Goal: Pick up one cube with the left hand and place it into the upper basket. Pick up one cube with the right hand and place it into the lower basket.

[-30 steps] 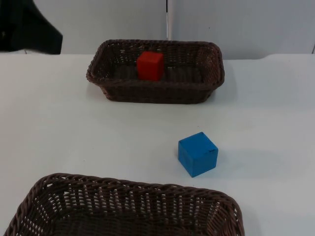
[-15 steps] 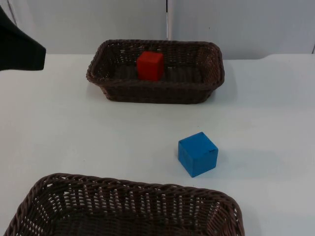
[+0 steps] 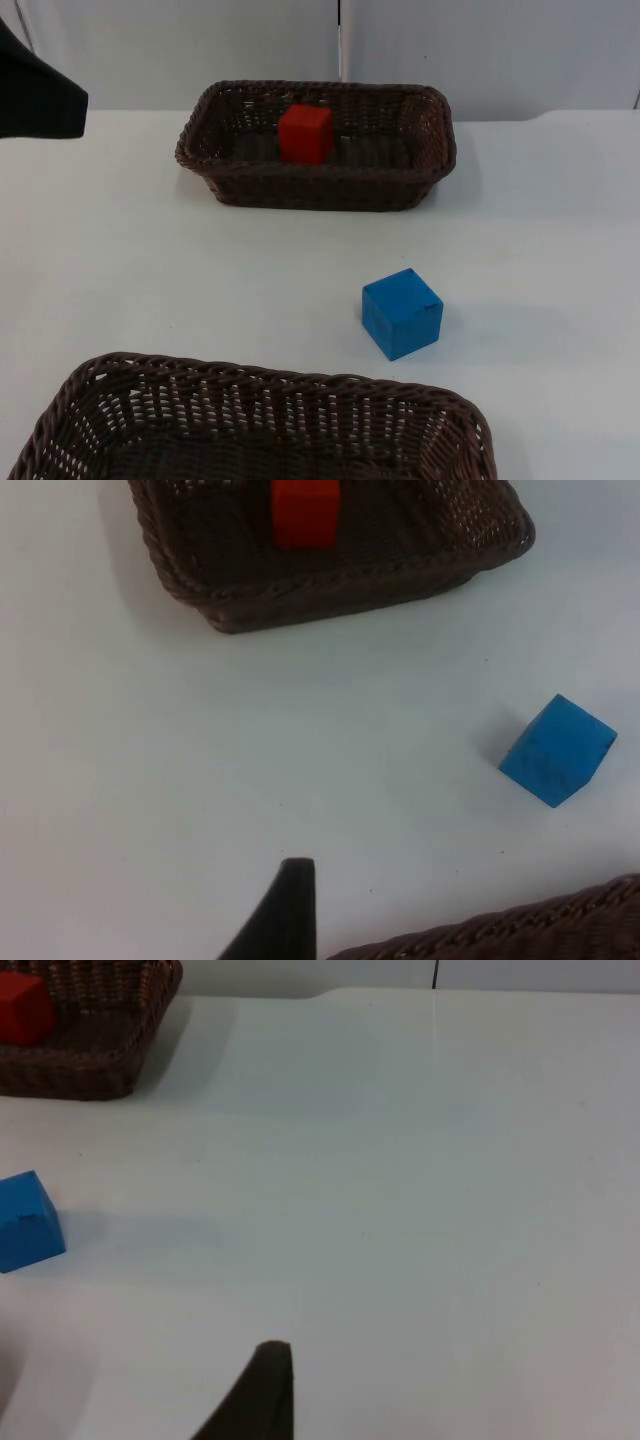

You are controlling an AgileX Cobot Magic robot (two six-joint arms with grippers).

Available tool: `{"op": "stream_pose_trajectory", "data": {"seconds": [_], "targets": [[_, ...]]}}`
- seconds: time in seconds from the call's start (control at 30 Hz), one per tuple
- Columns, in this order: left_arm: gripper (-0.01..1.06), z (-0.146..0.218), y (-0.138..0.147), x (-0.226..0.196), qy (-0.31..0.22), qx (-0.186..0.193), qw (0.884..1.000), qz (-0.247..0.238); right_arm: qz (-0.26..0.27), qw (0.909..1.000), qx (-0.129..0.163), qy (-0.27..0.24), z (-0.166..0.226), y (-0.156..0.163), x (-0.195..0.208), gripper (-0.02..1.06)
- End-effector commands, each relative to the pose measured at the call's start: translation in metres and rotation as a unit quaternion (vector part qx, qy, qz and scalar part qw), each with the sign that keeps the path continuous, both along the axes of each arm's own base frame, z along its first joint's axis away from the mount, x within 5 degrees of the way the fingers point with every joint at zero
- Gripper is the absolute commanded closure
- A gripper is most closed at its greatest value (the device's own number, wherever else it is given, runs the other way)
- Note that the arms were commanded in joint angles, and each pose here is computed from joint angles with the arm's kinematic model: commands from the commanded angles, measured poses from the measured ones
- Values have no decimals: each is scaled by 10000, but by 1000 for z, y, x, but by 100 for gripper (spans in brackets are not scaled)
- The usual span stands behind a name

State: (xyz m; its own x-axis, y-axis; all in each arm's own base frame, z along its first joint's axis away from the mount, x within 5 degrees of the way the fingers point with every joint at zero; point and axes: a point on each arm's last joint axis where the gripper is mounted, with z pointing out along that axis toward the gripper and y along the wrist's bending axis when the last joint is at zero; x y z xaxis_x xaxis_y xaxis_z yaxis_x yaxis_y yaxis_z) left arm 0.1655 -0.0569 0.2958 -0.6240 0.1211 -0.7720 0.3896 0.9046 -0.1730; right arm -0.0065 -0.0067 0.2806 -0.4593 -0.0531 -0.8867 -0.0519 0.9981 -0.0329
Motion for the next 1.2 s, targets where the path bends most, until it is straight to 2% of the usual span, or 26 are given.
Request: {"op": "stream_pose_trajectory", "data": {"seconds": [0.0, 0.1, 0.23, 0.7, 0.9, 1.03, 1.17], "targets": [[9, 0, 1, -1, -17, -11, 10000, 20, -29, 10000, -42, -62, 0, 0, 0, -1], [9, 0, 1, -1, -17, -11, 10000, 20, -29, 10000, -44, -42, 0, 0, 0, -1], [9, 0, 1, -1, -11, -19, 10000, 21, -14, 9997, -57, 254, 3, 1, 11, -1], [9, 0, 1, -1, -11, -19, 10000, 21, 100, 9962, 21, 870, 35, 12, 81, -1], [9, 0, 1, -1, -19, -20, 10000, 26, 96, 9903, -23, 1384, 39, 15, 113, -1], [9, 0, 1, -1, -19, -20, 10000, 26, 122, 9859, 61, 1668, 38, 18, 131, -1], [9, 0, 1, -1, -19, -20, 10000, 26, 189, 9785, 87, 2052, 34, 23, 157, -1]]}}
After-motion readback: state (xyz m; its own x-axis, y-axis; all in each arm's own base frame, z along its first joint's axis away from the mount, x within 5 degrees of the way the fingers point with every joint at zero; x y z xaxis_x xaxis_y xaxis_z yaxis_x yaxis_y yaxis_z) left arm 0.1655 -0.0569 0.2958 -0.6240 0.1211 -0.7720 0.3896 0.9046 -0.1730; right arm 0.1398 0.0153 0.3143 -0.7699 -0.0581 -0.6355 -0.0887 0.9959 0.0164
